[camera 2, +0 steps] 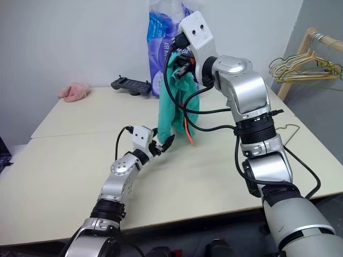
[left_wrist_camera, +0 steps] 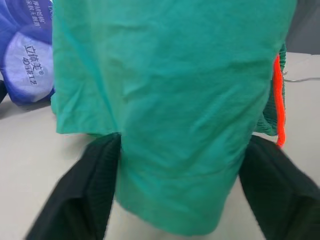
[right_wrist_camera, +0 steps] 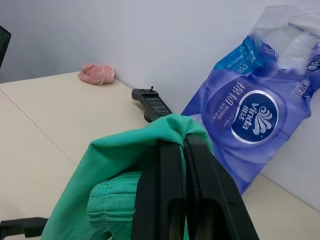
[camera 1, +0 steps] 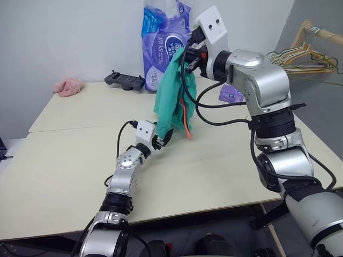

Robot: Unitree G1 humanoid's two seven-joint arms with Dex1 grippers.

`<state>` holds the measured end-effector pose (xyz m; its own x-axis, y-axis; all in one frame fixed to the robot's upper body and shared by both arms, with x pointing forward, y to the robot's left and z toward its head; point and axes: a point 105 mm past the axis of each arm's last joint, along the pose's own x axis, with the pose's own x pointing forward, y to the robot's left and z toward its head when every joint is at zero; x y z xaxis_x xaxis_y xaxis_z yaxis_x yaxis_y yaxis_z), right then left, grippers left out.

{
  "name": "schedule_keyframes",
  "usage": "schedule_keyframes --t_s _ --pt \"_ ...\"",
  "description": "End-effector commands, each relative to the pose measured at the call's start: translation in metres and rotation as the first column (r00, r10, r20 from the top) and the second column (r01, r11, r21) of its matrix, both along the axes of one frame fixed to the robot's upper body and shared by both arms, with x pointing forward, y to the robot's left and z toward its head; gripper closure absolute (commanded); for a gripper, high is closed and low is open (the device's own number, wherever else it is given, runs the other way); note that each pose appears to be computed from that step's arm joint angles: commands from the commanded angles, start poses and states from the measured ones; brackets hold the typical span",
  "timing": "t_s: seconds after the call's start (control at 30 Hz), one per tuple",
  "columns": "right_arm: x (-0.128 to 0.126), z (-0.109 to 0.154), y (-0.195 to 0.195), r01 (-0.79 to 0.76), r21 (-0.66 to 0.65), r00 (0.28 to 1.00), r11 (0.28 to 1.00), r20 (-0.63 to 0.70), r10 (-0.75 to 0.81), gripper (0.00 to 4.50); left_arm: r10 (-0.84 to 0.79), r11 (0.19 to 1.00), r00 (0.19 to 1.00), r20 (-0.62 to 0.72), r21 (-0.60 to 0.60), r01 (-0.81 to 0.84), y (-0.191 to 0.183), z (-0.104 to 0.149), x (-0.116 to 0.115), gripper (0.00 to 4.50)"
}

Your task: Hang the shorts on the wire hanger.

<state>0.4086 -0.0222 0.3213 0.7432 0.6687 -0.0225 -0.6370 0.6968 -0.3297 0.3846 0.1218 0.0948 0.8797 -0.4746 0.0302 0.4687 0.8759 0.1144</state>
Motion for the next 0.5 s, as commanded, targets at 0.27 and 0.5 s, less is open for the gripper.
schedule_keyframes --t_s 0.27,0.5 --pt "-0.005 0.017 -0.009 0.008 0.014 0.997 1.0 0.074 -0.009 4.5 -0.022 1.0 0.995 0.095 -0.004 0.023 0.003 0.028 -0.001 4.38" --pt "0.004 -0.036 -0.033 0.035 -0.078 0.999 0.996 0.016 -0.034 4.5 0.083 0.991 0.987 0.141 0.09 -0.096 0.057 0.049 0.001 4.48"
